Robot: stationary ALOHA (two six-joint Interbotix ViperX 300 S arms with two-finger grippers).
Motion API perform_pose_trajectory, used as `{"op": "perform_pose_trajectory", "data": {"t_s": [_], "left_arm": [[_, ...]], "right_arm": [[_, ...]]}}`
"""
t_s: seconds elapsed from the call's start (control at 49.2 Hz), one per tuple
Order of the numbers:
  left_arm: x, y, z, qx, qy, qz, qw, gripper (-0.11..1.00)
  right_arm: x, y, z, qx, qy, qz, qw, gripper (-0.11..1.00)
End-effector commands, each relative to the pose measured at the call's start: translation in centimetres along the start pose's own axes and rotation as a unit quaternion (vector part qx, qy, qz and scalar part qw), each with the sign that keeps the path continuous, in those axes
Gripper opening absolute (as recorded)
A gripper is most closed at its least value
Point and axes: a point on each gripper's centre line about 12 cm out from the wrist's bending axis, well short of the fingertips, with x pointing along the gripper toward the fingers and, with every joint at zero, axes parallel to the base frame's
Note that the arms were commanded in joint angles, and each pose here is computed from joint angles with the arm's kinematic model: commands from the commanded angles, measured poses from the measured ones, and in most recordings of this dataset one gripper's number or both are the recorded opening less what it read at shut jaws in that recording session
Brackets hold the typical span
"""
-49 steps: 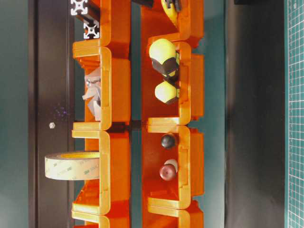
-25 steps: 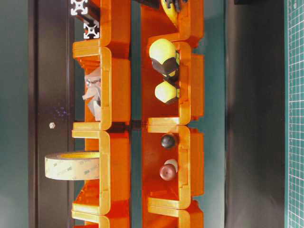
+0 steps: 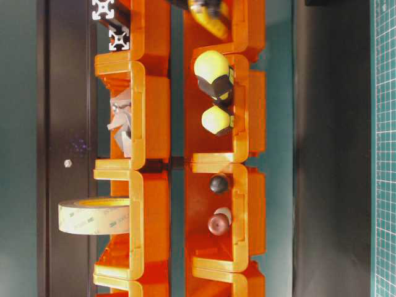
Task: Pick cutter from container rack with right arm.
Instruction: 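Close the right gripper on the yellow cutter and pull it out, then carry the held yellow cutter with the right gripper over the mat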
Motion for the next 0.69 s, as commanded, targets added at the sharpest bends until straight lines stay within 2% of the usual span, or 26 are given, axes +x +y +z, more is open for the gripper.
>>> {"op": "perform_pose_trajectory", "data": {"t_s": [0.0,0.102,0.224,0.366,0.467,0.671], "left_arm": [[0.1,-0.1,0.6,-0.001,-0.008,-0.002,1.0,0.01],[0.1,-0.1,0.6,-0.002,-0.008,-0.002,1.0,0.01],[0.1,-0.1,0.6,-0.002,-0.008,-0.002,1.0,0.01],[0.1,-0.1,0.4,-0.001,-0.005,-0.002,1.0,0.01],[-0.1,-0.1,0.6,-0.002,-0.011,-0.002,0.9999,0.01],[-0.6,0.0,1.3,-0.002,-0.025,-0.001,0.9997,0.01]], "right_arm": [[-1.7,-1.2,1.5,0.026,-0.011,-0.01,0.9996,0.28],[-3.1,-1.6,2.3,0.039,-0.012,-0.012,0.9991,0.27],[-5.1,-2.0,3.8,0.062,-0.032,0.005,0.9975,0.27],[-8.0,-2.2,5.2,0.082,-0.064,0.036,0.994,0.27],[-10.6,-2.6,6.4,0.102,-0.088,0.069,0.9885,0.27],[-14.7,-1.8,8.2,0.101,-0.13,0.106,0.9807,0.27]]}}
